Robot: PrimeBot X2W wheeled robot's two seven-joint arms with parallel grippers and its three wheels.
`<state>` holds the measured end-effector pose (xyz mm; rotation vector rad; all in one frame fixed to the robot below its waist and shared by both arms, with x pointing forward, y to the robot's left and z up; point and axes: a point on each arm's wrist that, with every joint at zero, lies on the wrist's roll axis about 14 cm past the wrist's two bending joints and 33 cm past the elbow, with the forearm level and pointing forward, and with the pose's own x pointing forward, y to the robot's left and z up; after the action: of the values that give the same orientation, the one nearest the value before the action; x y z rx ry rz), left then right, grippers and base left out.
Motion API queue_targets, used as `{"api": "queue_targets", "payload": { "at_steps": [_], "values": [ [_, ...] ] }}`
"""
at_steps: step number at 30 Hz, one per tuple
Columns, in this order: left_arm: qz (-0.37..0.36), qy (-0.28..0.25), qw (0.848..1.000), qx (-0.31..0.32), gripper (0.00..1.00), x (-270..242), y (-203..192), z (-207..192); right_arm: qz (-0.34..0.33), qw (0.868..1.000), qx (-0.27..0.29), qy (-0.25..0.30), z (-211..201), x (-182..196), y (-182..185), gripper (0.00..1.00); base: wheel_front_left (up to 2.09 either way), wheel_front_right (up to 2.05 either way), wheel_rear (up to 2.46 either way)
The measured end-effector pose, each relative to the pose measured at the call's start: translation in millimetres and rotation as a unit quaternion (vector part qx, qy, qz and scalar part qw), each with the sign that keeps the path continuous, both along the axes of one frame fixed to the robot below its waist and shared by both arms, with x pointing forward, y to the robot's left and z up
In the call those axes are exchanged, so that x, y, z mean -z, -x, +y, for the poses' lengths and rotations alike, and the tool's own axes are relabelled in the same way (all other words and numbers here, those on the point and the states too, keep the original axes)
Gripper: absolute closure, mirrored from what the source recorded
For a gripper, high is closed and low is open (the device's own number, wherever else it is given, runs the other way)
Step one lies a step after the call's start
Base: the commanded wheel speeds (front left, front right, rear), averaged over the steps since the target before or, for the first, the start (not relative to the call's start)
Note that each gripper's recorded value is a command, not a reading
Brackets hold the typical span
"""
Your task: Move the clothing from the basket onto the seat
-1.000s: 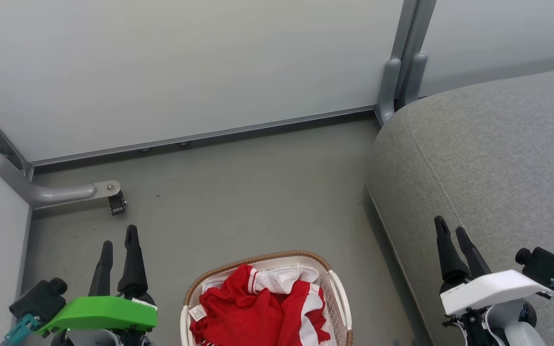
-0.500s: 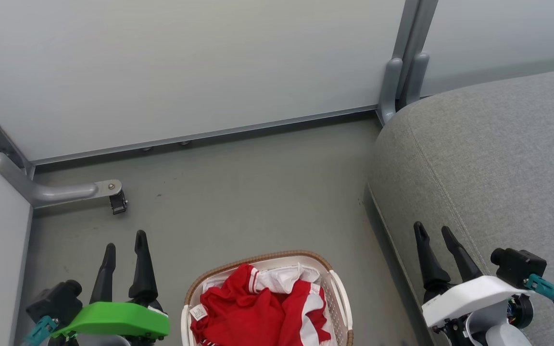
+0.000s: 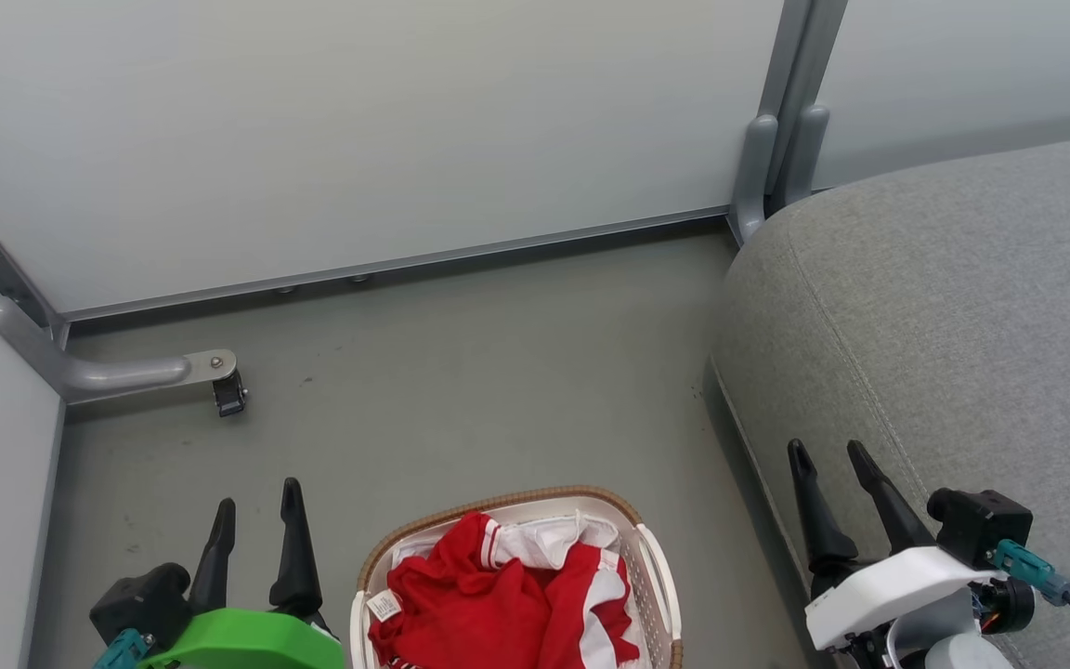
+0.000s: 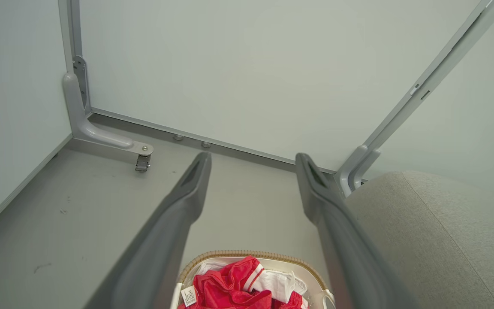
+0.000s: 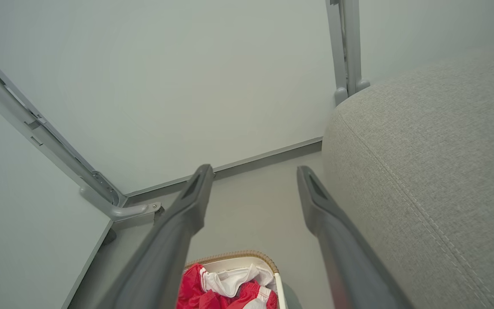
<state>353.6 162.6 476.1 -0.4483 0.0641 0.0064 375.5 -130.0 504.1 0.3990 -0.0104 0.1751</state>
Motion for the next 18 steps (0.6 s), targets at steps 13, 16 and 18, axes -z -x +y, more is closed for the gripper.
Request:
{"api": "queue_targets", "payload": {
  "at_steps": [13,16,18],
  "values": [
    [-0.006,-0.045,0.999,0.006,0.00,1.5,6.6,-2.1,-0.020,0.998,-0.019,0.052,11.1,-2.8,3.3,0.00,0.00,0.00,0.00],
    [-0.007,-0.058,0.998,0.008,0.00,2.6,8.7,-2.5,-0.025,0.998,-0.024,0.061,14.3,-3.4,4.4,0.00,0.00,0.00,0.00],
    [-0.006,-0.064,0.998,0.009,0.00,3.4,9.6,-2.7,-0.027,0.997,-0.028,0.070,16.8,-3.2,5.0,0.00,0.00,0.00,0.00]
  ]
}}
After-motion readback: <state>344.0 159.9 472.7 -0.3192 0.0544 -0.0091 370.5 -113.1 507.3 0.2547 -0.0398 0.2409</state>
